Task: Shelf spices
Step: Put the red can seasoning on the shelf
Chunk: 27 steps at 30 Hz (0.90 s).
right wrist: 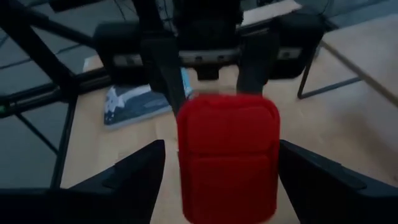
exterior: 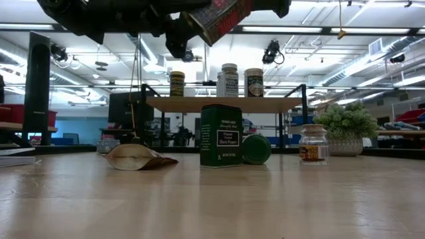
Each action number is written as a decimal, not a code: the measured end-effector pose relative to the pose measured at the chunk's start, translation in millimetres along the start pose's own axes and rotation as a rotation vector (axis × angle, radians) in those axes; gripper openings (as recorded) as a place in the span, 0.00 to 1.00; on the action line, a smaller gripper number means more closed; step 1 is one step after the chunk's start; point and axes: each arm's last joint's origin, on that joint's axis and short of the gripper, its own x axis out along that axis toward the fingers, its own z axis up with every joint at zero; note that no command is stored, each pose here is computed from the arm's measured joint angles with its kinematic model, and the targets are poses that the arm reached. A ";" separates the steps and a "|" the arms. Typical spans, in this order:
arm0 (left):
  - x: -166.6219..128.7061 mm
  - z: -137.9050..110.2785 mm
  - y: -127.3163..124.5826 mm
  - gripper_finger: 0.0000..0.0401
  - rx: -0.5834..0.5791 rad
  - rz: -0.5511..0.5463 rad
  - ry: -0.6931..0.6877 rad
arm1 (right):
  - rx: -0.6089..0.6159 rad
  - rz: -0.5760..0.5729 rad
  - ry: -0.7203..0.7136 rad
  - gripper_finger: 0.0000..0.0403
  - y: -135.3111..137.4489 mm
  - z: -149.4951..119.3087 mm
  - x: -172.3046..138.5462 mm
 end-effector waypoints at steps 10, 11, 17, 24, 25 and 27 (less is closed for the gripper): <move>0.0 0.1 0.0 0.52 0.000 0.000 -0.001 | -0.012 -0.007 0.053 0.54 -3.2 -4.2 0.6; 0.0 0.1 0.0 0.52 0.000 0.000 -0.001 | -0.012 -0.007 0.053 0.54 -3.2 -4.2 0.5; 0.0 -0.2 -0.1 0.52 -0.012 0.000 0.002 | -0.009 -0.006 0.052 0.54 -3.1 -4.1 0.6; 0.0 -0.2 0.0 0.57 -0.027 0.001 0.002 | -0.009 -0.004 0.051 0.56 -2.2 -4.3 0.3; -0.1 -0.2 0.1 0.59 -0.031 0.002 0.003 | -0.010 -0.005 0.052 0.56 -2.3 -4.5 0.3; -0.1 -0.6 0.1 0.63 -0.031 0.003 0.007 | -0.010 -0.006 0.054 0.55 -2.4 -4.7 0.3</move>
